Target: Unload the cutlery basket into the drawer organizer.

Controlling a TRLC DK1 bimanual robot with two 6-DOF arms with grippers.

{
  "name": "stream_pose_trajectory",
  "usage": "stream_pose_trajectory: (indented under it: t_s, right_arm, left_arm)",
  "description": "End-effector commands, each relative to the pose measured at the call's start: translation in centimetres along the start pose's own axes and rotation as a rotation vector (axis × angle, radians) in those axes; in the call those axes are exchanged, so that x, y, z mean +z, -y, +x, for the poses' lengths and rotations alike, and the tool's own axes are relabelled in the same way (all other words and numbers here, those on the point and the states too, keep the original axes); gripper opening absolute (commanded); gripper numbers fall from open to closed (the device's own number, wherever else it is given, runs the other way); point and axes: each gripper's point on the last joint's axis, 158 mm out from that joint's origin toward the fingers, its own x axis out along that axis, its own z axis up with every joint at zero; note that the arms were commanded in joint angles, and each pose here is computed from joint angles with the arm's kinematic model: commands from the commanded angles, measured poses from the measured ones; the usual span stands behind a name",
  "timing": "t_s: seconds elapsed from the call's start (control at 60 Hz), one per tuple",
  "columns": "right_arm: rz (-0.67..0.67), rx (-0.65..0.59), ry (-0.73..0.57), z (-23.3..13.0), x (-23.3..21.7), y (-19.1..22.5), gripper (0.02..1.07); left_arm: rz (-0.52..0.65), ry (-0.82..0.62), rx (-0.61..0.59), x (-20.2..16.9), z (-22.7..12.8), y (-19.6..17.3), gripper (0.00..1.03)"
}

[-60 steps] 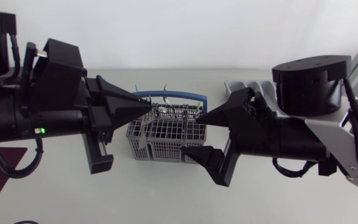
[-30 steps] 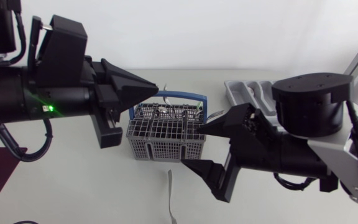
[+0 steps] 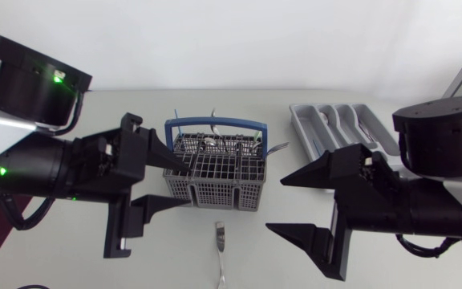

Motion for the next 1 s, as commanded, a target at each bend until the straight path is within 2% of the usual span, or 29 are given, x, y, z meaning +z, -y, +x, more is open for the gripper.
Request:
stream_pose_trajectory:
  t_s: [0.0,0.05,0.233,0.483,0.6,0.983]
  right_arm:
    - [-0.003,0.018,-0.046,0.4,-2.2,-0.4,1.02]
    - [0.001,0.021,-0.047,0.4,-2.5,-0.4,1.02]
    - [0.052,0.016,-0.042,0.4,-4.1,1.5,1.02]
    - [0.105,0.013,-0.034,0.5,-6.3,4.6,1.02]
    - [0.134,0.028,-0.028,0.8,-7.0,5.7,1.02]
    - [0.194,0.019,0.004,0.1,-8.6,9.5,1.02]
  left_arm:
    - [0.158,-0.05,-0.069,-1.4,1.3,1.8,0.93]
    - [0.206,-0.064,-0.101,-1.7,1.8,2.4,0.94]
    - [0.545,-0.193,-0.281,-4.3,5.9,5.9,0.95]
    - [0.862,-0.203,-0.522,-6.0,7.9,9.0,0.95]
    - [0.978,-0.177,-0.596,-5.7,9.2,9.9,0.95]
    - [1.154,-0.207,-0.805,-7.1,12.5,10.5,0.95]
